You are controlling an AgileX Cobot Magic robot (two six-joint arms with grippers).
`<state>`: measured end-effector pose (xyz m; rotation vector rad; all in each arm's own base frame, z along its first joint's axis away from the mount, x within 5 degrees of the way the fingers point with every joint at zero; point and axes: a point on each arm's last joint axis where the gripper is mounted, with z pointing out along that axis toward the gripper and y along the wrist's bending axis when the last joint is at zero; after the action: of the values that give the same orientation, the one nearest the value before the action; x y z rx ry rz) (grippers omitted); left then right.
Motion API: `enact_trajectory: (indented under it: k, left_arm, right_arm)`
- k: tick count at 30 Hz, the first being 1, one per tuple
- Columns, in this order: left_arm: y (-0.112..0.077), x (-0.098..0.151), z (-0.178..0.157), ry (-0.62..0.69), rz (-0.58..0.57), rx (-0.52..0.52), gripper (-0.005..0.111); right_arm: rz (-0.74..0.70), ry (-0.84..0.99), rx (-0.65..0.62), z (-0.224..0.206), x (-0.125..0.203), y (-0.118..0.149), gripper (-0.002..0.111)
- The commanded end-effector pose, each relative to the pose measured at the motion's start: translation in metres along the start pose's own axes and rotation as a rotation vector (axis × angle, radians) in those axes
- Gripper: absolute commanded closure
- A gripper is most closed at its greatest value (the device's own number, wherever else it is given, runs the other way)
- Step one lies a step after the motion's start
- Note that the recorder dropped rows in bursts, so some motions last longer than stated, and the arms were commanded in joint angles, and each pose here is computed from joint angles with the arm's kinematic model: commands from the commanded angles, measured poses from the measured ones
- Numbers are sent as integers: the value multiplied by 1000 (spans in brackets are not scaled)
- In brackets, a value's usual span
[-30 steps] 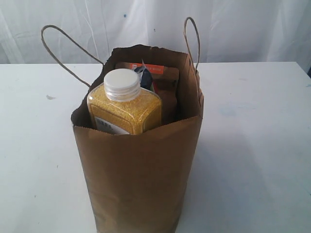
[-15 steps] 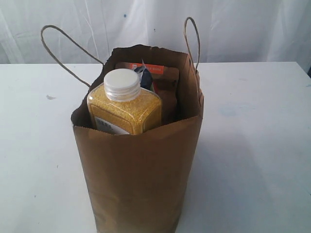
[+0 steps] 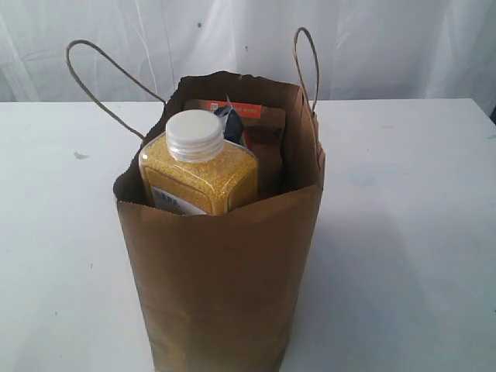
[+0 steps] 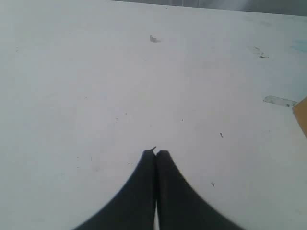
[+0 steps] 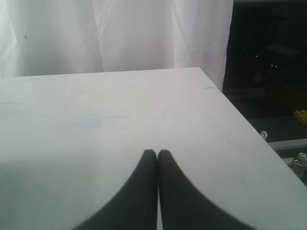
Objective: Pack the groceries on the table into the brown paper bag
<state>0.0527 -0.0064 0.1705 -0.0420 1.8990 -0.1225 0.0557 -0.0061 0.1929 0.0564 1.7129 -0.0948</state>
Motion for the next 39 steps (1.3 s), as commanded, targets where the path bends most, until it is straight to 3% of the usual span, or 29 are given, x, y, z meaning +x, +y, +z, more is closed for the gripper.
enact_trajectory:
  k: [1,11,39]
  left_arm:
    - [1,1,0,-6,-18,-15,107]
    - [1,1,0,-6,-18,-15,107]
    - [-1,1,0,-2,-6,20,107]
  right_arm:
    - [-11,-9,-11,0,0,1,108]
    - [-29,-14,-137,-1,0,8,108]
    - [-29,-14,-137,-1,0,8,108]
